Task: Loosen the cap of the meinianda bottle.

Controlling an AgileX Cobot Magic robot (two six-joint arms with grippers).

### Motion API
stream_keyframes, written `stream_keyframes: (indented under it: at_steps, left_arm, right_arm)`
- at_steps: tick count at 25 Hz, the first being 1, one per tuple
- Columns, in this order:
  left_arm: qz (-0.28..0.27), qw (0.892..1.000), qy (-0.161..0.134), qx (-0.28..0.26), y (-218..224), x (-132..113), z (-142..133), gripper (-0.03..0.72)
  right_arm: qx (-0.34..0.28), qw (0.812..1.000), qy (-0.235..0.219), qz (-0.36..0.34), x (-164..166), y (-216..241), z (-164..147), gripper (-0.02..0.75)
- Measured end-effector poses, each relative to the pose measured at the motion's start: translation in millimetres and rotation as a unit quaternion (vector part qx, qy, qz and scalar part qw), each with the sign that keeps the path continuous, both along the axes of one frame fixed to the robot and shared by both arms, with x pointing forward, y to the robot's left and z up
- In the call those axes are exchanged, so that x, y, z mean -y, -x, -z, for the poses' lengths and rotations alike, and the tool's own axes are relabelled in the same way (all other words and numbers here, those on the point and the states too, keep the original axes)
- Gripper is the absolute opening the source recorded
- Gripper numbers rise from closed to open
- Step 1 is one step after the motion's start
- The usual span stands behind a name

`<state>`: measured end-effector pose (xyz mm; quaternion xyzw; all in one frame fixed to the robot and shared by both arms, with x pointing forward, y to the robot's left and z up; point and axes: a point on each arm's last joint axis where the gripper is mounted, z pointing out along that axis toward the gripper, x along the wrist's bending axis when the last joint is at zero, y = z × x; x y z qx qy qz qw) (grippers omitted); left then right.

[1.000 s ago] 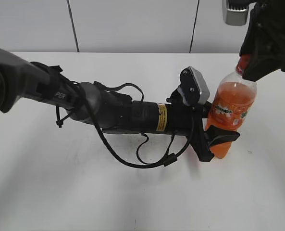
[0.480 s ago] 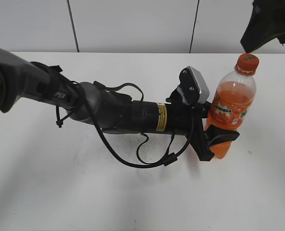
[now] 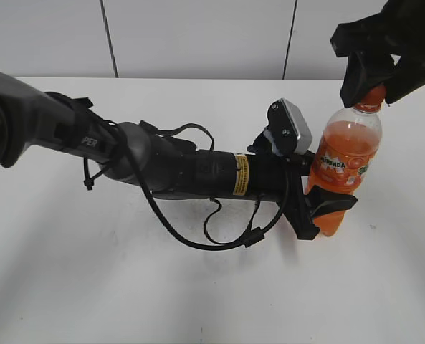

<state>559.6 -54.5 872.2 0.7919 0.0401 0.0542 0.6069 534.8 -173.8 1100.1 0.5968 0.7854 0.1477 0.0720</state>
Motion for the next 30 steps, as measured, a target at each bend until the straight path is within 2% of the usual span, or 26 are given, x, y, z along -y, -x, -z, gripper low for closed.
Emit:
stream_keyframes:
  at_steps: [3,7,10,12,14,15,16,18,21,27,30]
  left_arm:
    - [0.000,1.000,0.000,0.000,0.0,0.0,0.0,0.401]
    - [0.000,1.000,0.000,-0.001,0.0,0.0,0.0,0.401]
    - [0.000,1.000,0.000,0.000,0.0,0.0,0.0,0.401]
    - [0.001,1.000,0.000,0.000,0.2,0.0,0.0,0.401]
    - [0.003,1.000,-0.001,0.003,0.3,0.0,0.0,0.401]
    - [0.003,1.000,-0.001,0.005,0.3,0.0,0.0,0.401]
    - [0.004,1.000,-0.001,0.007,0.4,0.0,0.1,0.401]
    - [0.005,1.000,-0.002,0.009,0.7,0.3,0.1,0.401]
    - [0.005,1.000,-0.002,0.010,0.7,0.3,0.1,0.401]
    - [0.006,1.000,-0.001,0.010,0.8,0.4,0.0,0.401]
    - [0.005,1.000,-0.001,0.007,0.7,0.4,0.0,0.401]
  right_arm:
    - [-0.001,1.000,0.000,0.000,-0.2,-0.4,0.6,0.279]
    - [-0.001,1.000,0.010,-0.026,0.2,0.4,0.9,0.273]
    - [0.011,0.992,0.038,-0.116,0.3,0.6,1.0,0.273]
    - [0.029,0.968,0.073,-0.239,0.2,0.8,1.0,0.273]
    - [0.051,0.908,0.120,-0.397,0.5,1.4,0.9,0.273]
    - [0.061,0.861,0.146,-0.484,0.8,1.8,1.0,0.273]
    - [0.066,0.832,0.161,-0.527,1.5,2.1,0.6,0.273]
    - [0.071,0.794,0.178,-0.577,2.2,2.2,-0.4,0.273]
    - [0.074,0.777,0.182,-0.597,2.0,2.4,-1.6,0.273]
    - [0.075,0.772,0.182,-0.604,1.6,2.2,-2.1,0.273]
    - [0.077,0.771,0.182,-0.605,1.3,2.0,-2.4,0.347]
